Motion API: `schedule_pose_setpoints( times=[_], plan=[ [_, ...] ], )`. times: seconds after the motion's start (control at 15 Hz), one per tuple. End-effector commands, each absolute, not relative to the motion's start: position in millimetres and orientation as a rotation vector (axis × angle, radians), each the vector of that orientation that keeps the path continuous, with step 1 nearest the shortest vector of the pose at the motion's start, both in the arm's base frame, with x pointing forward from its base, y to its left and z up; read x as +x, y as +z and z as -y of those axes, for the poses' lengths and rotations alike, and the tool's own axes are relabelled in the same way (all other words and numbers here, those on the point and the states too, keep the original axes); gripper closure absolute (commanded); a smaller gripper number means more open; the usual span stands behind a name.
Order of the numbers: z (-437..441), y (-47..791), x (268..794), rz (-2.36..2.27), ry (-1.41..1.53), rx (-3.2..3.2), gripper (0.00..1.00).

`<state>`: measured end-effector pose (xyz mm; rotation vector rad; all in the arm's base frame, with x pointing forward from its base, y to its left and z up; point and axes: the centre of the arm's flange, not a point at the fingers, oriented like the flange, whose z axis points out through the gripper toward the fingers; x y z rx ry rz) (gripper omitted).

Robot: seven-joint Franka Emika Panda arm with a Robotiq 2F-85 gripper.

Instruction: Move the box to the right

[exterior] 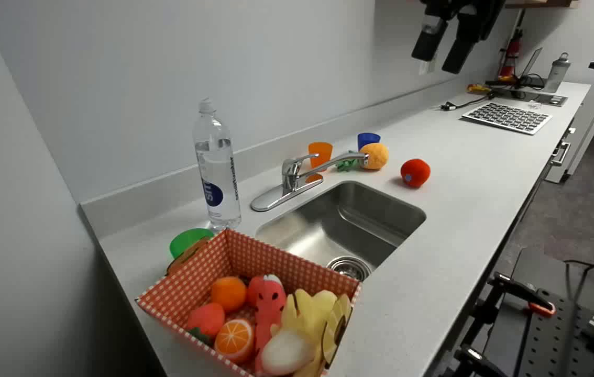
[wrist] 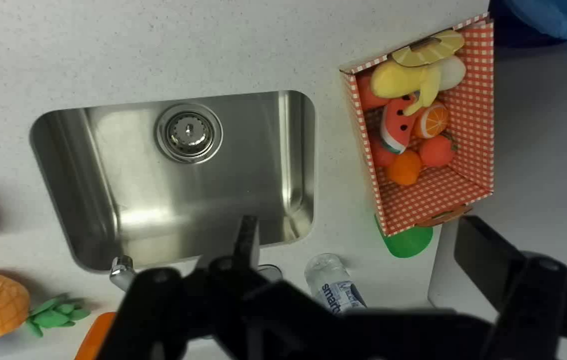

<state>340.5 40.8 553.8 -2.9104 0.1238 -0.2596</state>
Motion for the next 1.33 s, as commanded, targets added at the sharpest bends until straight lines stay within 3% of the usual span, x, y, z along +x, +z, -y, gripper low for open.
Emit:
schedule_pose_setpoints(
  times=[0.0, 1.27],
  plan=[
    [-40.8, 553.3, 340.8, -0.124, -0.257, -2.911, 0.0],
    [-45.7, 551.8, 349.4, -0.112, -0.277, -2.924, 0.0]
  ],
)
